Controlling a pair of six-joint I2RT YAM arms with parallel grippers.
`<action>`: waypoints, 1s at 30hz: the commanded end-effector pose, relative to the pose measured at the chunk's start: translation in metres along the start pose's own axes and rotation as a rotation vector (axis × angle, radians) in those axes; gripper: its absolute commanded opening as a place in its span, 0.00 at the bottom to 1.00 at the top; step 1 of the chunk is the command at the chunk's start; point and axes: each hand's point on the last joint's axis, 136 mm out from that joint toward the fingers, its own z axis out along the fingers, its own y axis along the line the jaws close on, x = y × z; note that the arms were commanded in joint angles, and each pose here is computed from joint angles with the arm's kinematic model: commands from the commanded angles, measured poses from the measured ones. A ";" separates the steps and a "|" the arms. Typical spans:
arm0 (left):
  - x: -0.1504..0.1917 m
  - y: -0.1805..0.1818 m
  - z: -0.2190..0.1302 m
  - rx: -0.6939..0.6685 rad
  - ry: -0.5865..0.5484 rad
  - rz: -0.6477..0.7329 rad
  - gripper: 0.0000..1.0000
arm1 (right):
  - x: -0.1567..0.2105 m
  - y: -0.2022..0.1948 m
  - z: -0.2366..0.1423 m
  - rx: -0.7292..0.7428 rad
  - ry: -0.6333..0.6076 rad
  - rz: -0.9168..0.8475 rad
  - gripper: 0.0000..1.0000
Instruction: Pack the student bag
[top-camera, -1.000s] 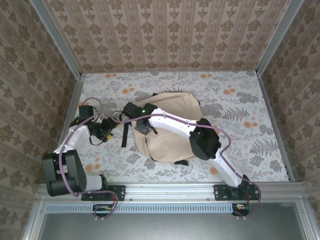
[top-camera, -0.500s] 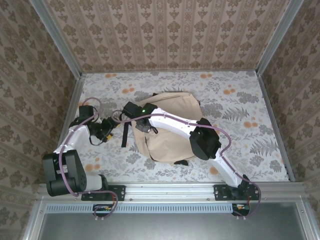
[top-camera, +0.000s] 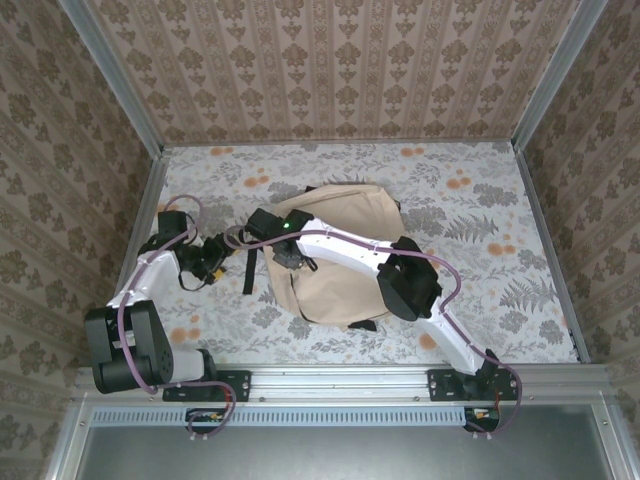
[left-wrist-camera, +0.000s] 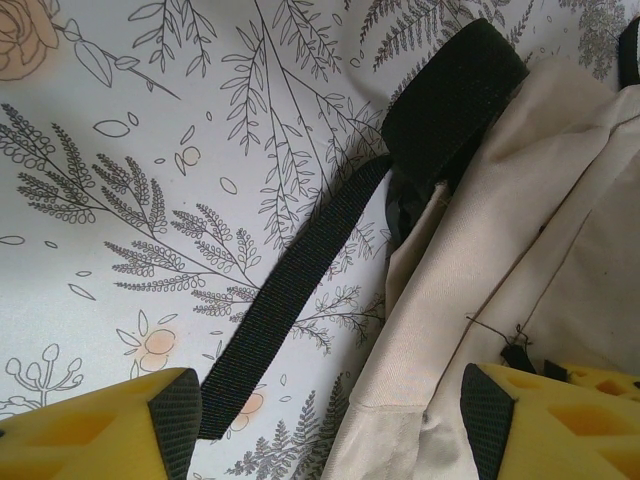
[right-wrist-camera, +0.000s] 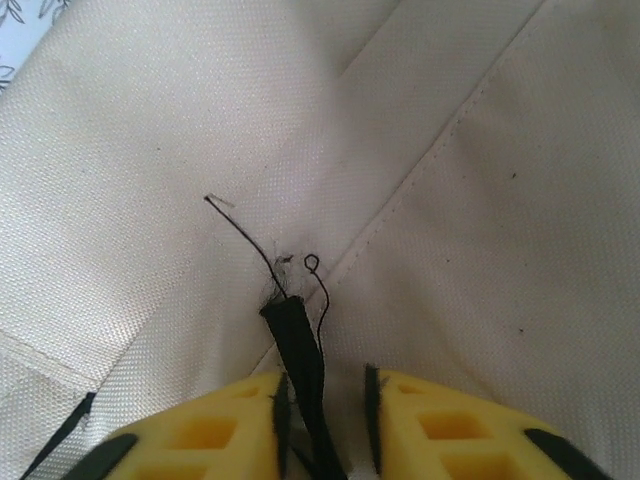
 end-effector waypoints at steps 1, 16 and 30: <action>0.002 -0.005 -0.005 0.026 0.001 0.022 0.72 | 0.004 -0.013 -0.013 0.063 -0.002 0.004 0.22; 0.027 -0.055 0.010 0.144 0.073 0.162 0.67 | -0.008 -0.048 -0.076 0.080 -0.232 0.300 0.03; 0.066 -0.119 0.053 0.296 0.228 0.293 0.58 | -0.004 -0.053 -0.077 -0.162 -0.310 0.597 0.08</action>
